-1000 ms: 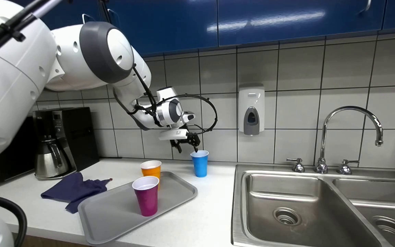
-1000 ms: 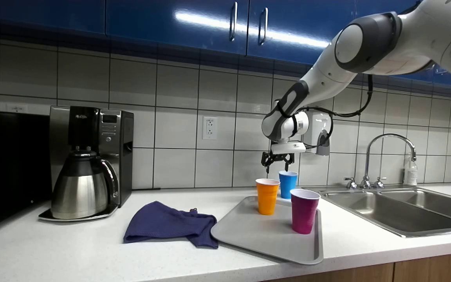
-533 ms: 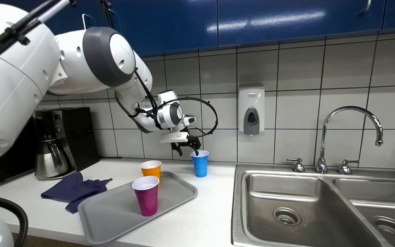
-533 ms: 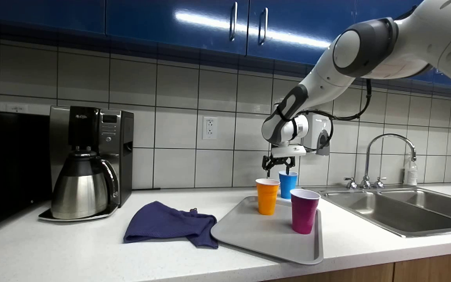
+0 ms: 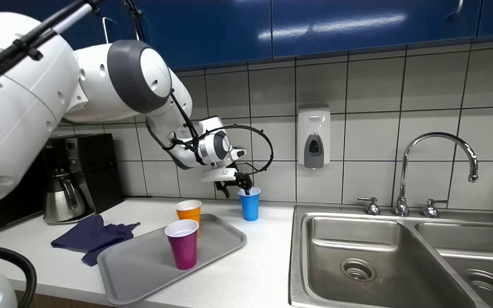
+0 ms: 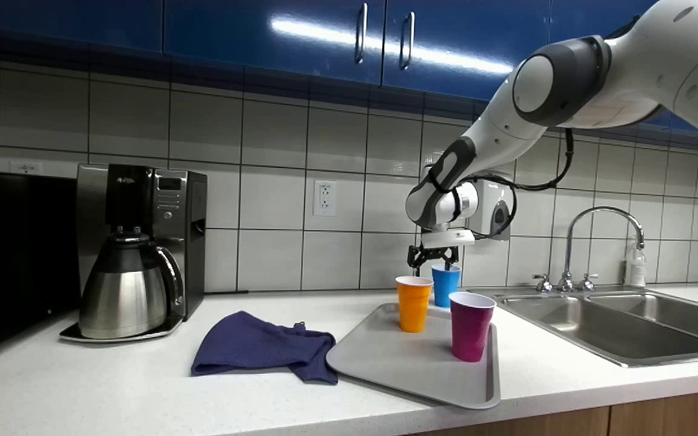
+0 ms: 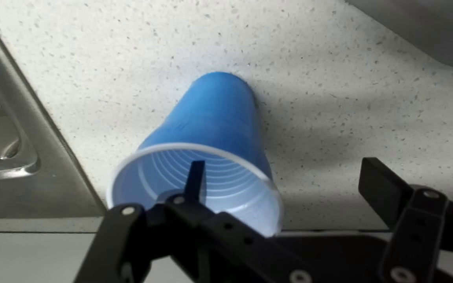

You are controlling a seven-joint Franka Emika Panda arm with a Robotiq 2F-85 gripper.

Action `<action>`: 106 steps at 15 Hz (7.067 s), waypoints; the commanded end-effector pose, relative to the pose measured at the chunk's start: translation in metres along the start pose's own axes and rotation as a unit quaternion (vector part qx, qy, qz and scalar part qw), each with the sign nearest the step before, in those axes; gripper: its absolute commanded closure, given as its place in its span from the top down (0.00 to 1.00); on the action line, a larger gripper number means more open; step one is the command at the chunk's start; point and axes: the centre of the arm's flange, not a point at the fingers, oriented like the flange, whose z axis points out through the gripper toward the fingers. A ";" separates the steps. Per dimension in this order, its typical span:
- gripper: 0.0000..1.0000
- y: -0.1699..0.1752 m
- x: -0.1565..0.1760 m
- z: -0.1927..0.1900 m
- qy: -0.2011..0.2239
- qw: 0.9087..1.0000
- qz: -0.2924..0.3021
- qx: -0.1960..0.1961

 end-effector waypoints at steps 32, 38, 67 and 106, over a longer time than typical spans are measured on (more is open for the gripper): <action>0.01 0.016 0.003 -0.060 0.034 0.999 0.006 -0.004; 0.01 0.014 -0.019 -0.086 0.036 0.999 0.000 0.003; 0.01 -0.014 -0.144 -0.099 -0.015 0.997 -0.074 0.016; 1.00 -0.030 -0.164 -0.092 -0.017 0.993 -0.119 0.013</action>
